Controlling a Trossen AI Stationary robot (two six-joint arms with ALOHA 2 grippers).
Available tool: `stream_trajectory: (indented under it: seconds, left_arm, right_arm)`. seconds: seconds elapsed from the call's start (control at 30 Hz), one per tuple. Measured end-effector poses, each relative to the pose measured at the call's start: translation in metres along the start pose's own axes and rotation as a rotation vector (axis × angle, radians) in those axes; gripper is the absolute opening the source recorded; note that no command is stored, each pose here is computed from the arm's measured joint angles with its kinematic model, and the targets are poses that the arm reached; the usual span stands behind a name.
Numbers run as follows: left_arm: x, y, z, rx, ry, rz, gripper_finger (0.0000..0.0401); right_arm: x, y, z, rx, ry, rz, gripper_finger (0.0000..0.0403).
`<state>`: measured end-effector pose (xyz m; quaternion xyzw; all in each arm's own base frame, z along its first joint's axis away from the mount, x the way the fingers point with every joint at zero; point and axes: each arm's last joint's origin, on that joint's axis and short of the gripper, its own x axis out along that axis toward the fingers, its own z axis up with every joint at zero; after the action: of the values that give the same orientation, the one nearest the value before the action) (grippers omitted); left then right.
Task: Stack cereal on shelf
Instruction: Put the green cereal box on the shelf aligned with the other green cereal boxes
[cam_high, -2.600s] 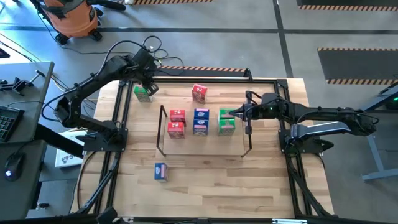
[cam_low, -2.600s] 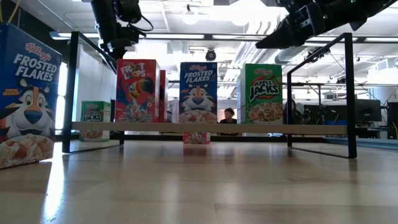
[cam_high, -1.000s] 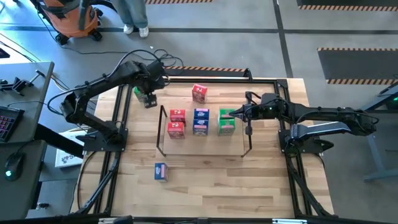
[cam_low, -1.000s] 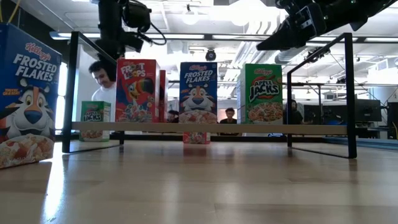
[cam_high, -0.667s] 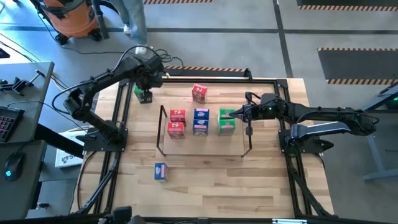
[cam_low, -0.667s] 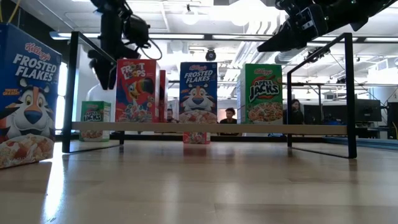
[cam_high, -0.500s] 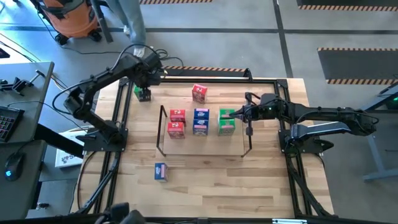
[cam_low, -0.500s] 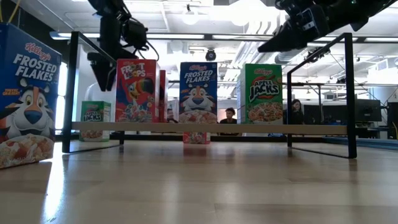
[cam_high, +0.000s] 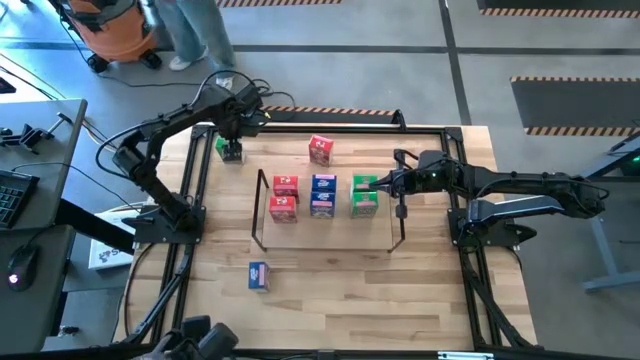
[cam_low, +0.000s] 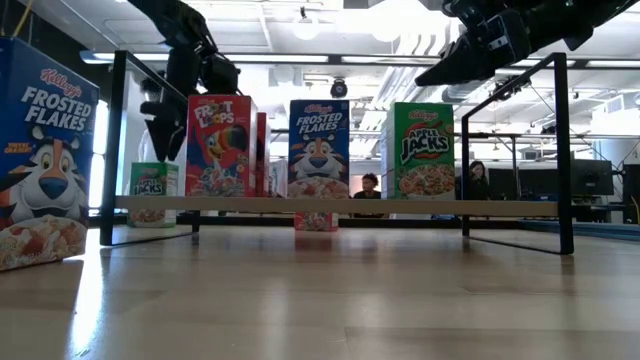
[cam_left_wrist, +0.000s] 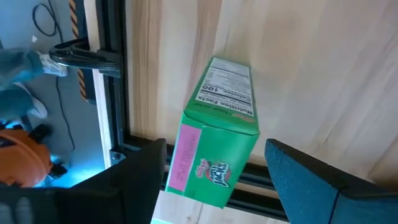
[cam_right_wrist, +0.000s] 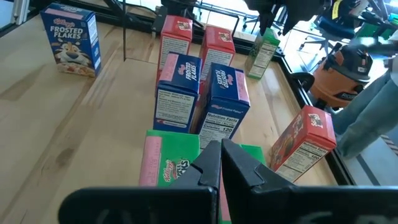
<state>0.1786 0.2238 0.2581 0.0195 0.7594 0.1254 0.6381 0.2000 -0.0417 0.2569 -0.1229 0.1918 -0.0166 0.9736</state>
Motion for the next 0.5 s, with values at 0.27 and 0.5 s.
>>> stream_trajectory:
  seconds: [0.27,0.5]
  left_arm:
    - [0.008,0.011,-0.004,-0.028,0.006,0.002,0.0266]
    - [0.010,0.014,-0.004,-0.042,-0.020,-0.019,0.0266]
  right_arm:
    - [0.000,0.000,0.000,0.000,0.000,0.000,0.0000]
    - [0.000,0.000,0.000,-0.001,0.000,0.000,0.0000]
